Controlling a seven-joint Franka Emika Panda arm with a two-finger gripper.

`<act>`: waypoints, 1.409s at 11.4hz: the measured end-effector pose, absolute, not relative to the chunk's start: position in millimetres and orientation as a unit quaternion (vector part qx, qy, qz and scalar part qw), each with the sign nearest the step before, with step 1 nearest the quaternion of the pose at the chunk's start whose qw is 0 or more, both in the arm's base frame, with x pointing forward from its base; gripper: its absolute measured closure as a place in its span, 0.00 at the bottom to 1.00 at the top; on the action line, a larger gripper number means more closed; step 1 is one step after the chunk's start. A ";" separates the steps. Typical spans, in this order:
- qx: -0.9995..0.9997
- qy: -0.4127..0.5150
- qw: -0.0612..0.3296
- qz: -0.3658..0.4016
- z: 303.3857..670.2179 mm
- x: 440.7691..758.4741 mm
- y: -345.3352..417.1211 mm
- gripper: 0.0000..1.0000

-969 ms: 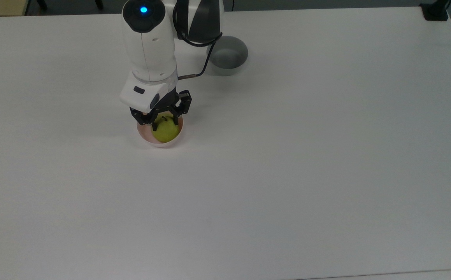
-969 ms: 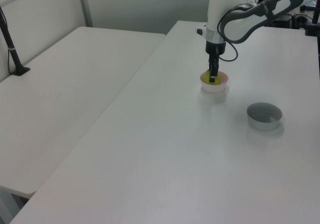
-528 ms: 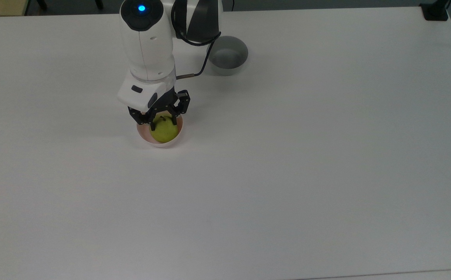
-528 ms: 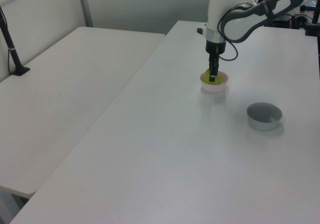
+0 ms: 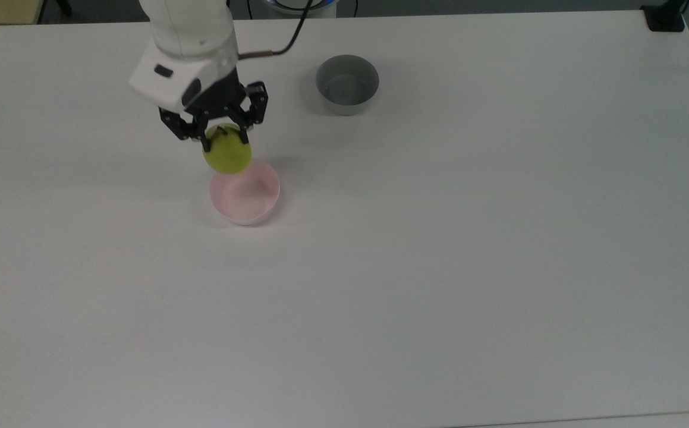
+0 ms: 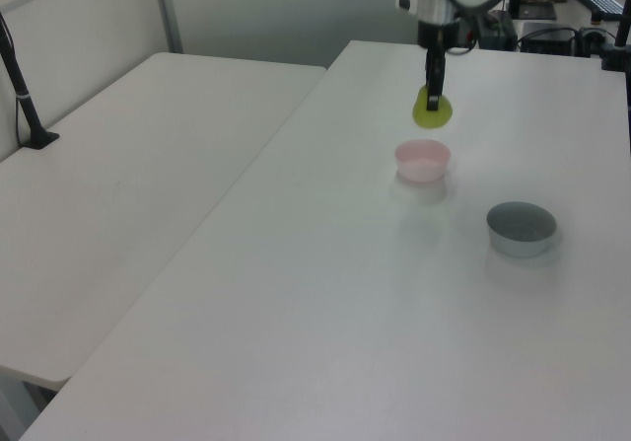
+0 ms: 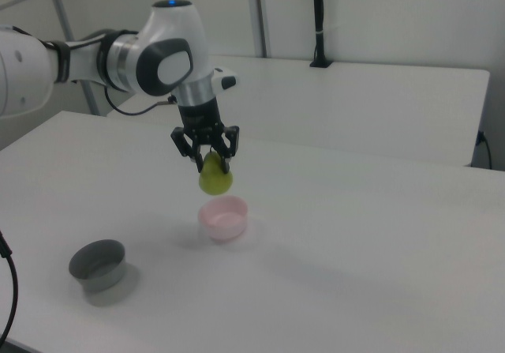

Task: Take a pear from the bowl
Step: 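Lift the pear out of the pink bowl and carry it away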

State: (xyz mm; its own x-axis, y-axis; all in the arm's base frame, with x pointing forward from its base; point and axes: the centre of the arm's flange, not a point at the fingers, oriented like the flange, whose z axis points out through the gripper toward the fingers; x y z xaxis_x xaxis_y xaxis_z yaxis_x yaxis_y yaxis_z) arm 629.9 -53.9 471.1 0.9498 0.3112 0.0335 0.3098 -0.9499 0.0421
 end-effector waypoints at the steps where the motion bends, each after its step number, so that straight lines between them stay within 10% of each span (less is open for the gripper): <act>1: 0.988 0.151 0.016 0.018 493.7 621.9 -61.4 0.45; 10: 0.993 0.111 -0.034 0.009 626.8 558.5 -102.7 0.45; 16: 0.988 0.151 -0.031 0.021 589.6 524.5 -210.5 0.45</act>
